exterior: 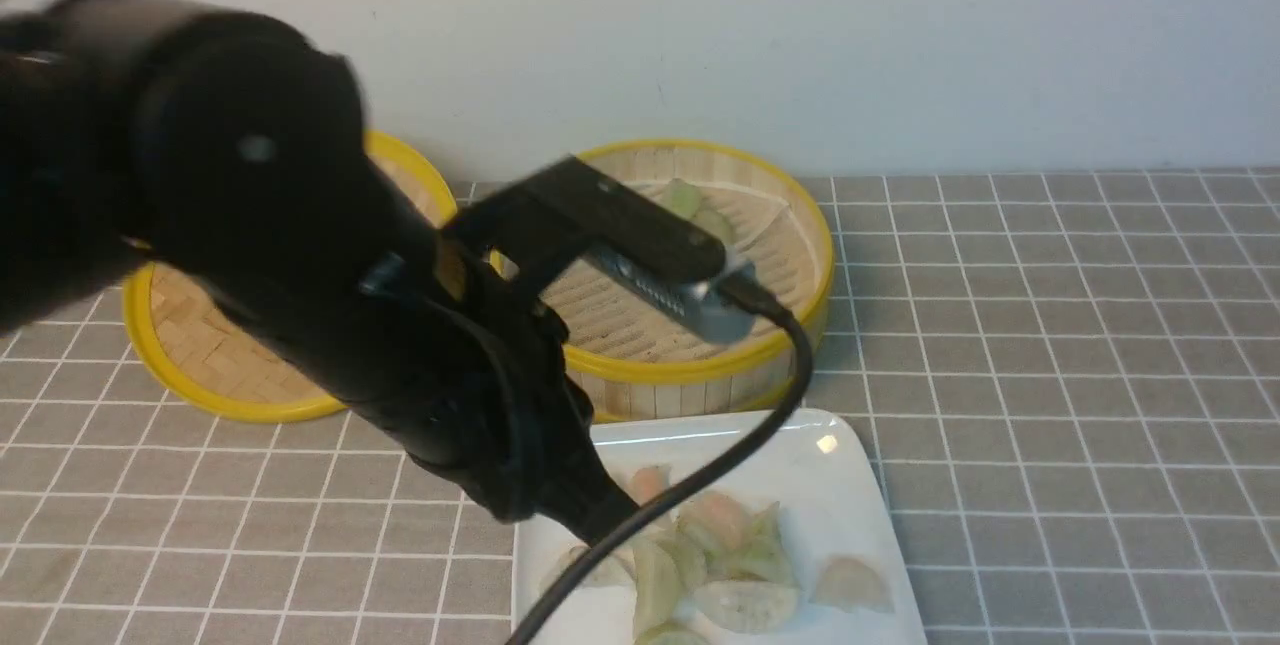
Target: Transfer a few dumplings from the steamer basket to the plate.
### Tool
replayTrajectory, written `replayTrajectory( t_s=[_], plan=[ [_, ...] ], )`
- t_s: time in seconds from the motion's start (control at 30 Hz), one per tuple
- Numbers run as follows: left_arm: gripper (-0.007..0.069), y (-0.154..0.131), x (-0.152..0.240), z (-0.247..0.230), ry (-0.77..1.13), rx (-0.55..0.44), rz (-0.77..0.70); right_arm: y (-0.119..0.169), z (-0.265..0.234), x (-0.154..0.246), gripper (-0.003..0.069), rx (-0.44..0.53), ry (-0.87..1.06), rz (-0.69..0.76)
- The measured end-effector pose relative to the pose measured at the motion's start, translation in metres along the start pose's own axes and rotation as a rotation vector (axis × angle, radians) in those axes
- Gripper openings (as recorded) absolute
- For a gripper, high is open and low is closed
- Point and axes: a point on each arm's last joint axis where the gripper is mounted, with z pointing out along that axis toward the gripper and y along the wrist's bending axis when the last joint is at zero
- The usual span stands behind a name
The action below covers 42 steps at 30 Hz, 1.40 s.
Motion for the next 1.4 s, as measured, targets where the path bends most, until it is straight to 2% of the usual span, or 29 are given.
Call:
replayTrajectory(
  t_s=[0.13, 0.27, 0.57, 0.73, 0.9, 1.4],
  plan=[
    [-0.0005, -0.008, 0.010, -0.035, -0.161, -0.006, 0.012, -0.008, -0.023, 0.012, -0.0015, -0.038, -0.147, 0.005],
    [-0.0005, -0.016, 0.043, -0.068, -0.339, -0.025, 0.015, -0.020, -0.043, 0.047, -0.0014, -0.085, -0.352, -0.010],
    [-0.0005, -0.024, 0.124, -0.080, -0.639, 0.035, -0.127, -0.026, -0.045, 0.094, -0.0014, -0.220, -0.670, -0.028],
    [-0.0005, -0.025, 0.158, -0.073, -0.800, 0.082, -0.197, -0.024, -0.033, 0.102, -0.0014, -0.243, -0.688, -0.034],
    [-0.0005, -0.024, 0.177, -0.066, -0.863, 0.089, -0.212, -0.023, -0.033, 0.102, -0.0014, -0.253, -0.700, -0.030],
    [-0.0005, -0.024, 0.179, -0.067, -0.882, 0.095, -0.219, -0.023, -0.034, 0.101, -0.0015, -0.255, -0.705, -0.030]
  ],
)
